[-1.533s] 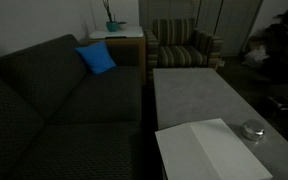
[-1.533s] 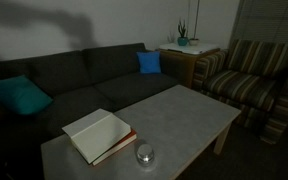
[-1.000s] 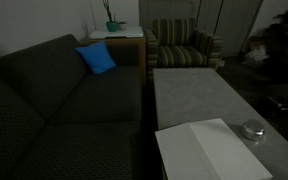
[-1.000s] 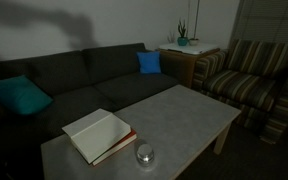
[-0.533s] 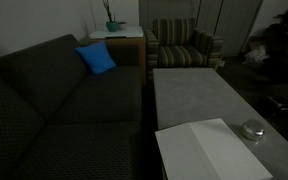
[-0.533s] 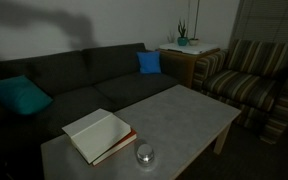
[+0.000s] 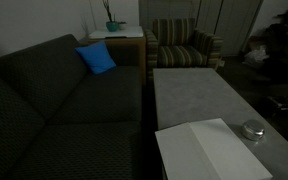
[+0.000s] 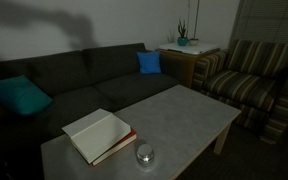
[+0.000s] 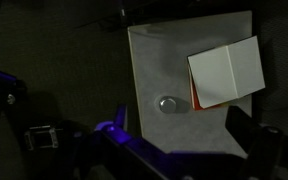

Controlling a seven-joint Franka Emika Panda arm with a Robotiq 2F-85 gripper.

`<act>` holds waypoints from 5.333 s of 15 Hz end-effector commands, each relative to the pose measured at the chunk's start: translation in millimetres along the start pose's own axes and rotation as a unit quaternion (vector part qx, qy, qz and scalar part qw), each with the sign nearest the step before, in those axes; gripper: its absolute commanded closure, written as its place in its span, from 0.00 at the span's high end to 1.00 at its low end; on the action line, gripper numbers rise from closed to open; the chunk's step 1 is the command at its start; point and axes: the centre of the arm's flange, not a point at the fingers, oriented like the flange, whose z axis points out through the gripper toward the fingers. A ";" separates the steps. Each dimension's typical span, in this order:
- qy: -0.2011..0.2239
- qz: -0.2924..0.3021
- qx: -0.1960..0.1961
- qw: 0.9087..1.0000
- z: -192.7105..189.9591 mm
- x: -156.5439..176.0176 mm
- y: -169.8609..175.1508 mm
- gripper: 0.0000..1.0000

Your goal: Remove the lid from the bottle, put the lid on the table, pick up the lid and put it back on the bottle

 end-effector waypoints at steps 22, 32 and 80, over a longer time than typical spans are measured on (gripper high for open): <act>-0.109 -0.040 0.005 0.993 89.6 71.1 7.4 1.00; -0.168 -0.084 0.005 0.982 134.1 116.7 -3.0 1.00; -0.226 -0.186 0.029 0.956 506.6 278.1 -92.2 1.00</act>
